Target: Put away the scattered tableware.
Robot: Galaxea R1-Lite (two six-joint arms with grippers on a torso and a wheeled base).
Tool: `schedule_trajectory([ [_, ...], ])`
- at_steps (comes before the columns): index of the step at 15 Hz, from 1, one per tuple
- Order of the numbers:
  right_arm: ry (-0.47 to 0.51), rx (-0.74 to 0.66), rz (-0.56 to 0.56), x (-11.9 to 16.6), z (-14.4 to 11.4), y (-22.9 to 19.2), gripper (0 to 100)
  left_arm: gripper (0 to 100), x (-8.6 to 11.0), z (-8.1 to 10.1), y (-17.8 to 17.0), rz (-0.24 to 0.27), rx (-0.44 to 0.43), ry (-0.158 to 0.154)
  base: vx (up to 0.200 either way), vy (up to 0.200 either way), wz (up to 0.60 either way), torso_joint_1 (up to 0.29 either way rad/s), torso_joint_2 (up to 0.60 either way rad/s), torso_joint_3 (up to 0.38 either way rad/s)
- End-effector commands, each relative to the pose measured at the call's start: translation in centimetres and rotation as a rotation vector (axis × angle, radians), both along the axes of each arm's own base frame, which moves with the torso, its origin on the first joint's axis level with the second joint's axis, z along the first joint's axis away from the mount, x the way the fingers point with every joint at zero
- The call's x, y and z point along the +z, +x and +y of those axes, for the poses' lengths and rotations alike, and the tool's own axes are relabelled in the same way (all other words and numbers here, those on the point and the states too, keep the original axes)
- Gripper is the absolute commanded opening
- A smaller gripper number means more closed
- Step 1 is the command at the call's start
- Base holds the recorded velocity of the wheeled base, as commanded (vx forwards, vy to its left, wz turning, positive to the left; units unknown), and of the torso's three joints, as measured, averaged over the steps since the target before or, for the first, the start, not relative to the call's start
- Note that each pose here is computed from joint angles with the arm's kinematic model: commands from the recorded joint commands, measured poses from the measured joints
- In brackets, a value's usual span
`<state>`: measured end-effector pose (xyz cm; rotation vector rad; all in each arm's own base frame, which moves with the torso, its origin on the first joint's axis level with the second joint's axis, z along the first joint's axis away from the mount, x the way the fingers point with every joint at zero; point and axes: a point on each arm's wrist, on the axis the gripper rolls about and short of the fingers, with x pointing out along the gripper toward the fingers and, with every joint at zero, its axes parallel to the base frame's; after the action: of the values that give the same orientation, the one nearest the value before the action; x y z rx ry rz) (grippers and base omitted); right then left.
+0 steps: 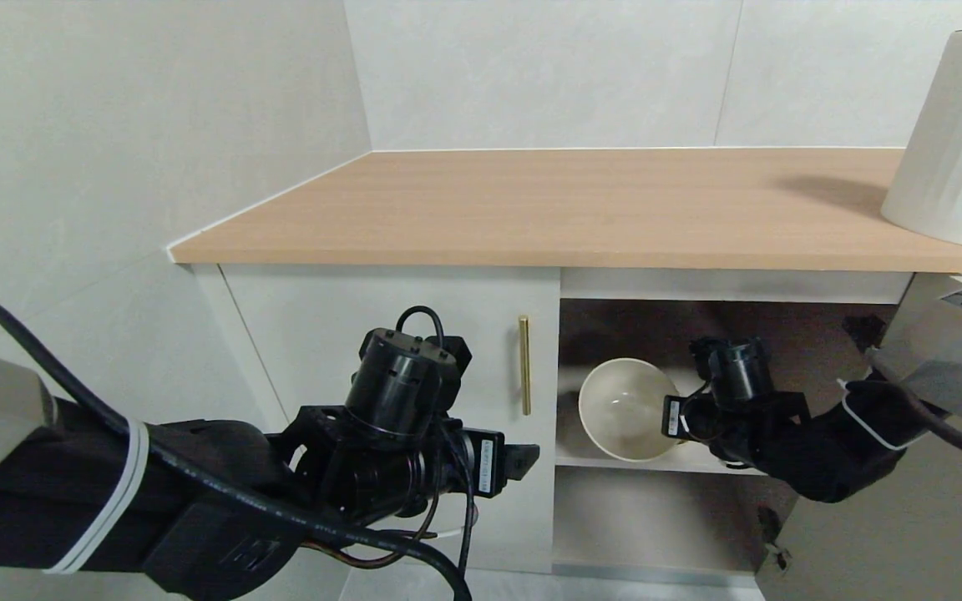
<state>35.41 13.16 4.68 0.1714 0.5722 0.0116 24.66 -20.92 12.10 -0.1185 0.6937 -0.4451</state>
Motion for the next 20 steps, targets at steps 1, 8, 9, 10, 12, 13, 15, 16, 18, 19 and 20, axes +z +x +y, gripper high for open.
schedule_trajectory([
  [1, 0.001, -0.026, 0.0, -0.3, -0.8, 0.8, 0, 100, -0.1, 0.0, 0.0, 0.002, 0.002, 0.001, 0.0, 0.0, 0.0, 0.0, 0.0, 0.0],
  [8, 0.004, -0.092, -0.008, -0.8, -2.9, 2.7, 0, 100, -0.1, 0.0, 0.1, 0.003, 0.002, 0.002, 0.0, 0.0, 0.0, 0.0, 0.0, 0.0],
  [9, 0.004, -0.106, -0.012, -0.8, -3.3, 3.0, 0, 100, -0.2, 0.0, 0.1, 0.004, 0.002, 0.003, 0.0, 0.0, 0.0, 0.0, 0.0, 0.0],
  [10, 0.003, -0.114, -0.013, -0.8, -3.6, 3.2, 0, 100, -0.1, 0.0, 0.1, 0.002, 0.003, 0.003, 0.0, 0.0, 0.0, 0.0, 0.0, 0.0],
  [12, 0.003, -0.129, -0.014, -0.9, -4.2, 3.6, 0, 100, -0.2, 0.0, 0.1, 0.004, 0.002, 0.003, 0.0, 0.0, 0.0, 0.0, 0.0, 0.0],
  [13, 0.003, -0.129, -0.014, -0.9, -4.2, 3.6, 0, 100, -0.2, 0.0, 0.1, 0.004, 0.002, 0.003, 0.0, 0.0, 0.0, 0.0, 0.0, 0.0],
  [15, -0.004, -0.132, 0.006, -1.8, -4.3, 3.9, 0, 100, -0.2, 0.0, 0.1, 0.004, 0.002, 0.003, 0.0, 0.0, 0.0, 0.0, 0.0, 0.0],
  [16, -0.005, -0.133, 0.009, -2.0, -4.3, 4.0, 0, 100, -0.2, 0.0, 0.1, 0.004, 0.002, 0.003, 0.0, 0.0, 0.0, 0.0, 0.0, 0.0],
  [18, -0.008, -0.138, 0.021, -2.7, -4.4, 4.3, 0, 100, -0.2, 0.0, 0.1, 0.004, 0.002, 0.003, 0.0, 0.0, 0.0, 0.0, 0.0, 0.0],
  [19, -0.007, -0.139, 0.021, -2.7, -4.4, 4.3, 0, 100, -0.2, 0.0, 0.1, 0.004, 0.002, 0.003, 0.0, 0.0, 0.0, 0.0, 0.0, 0.0],
  [20, -0.007, -0.14, 0.019, -2.7, -4.5, 4.3, 0, 100, -0.2, 0.0, 0.1, 0.004, 0.002, 0.003, 0.0, 0.0, 0.0, 0.0, 0.0, 0.0],
])
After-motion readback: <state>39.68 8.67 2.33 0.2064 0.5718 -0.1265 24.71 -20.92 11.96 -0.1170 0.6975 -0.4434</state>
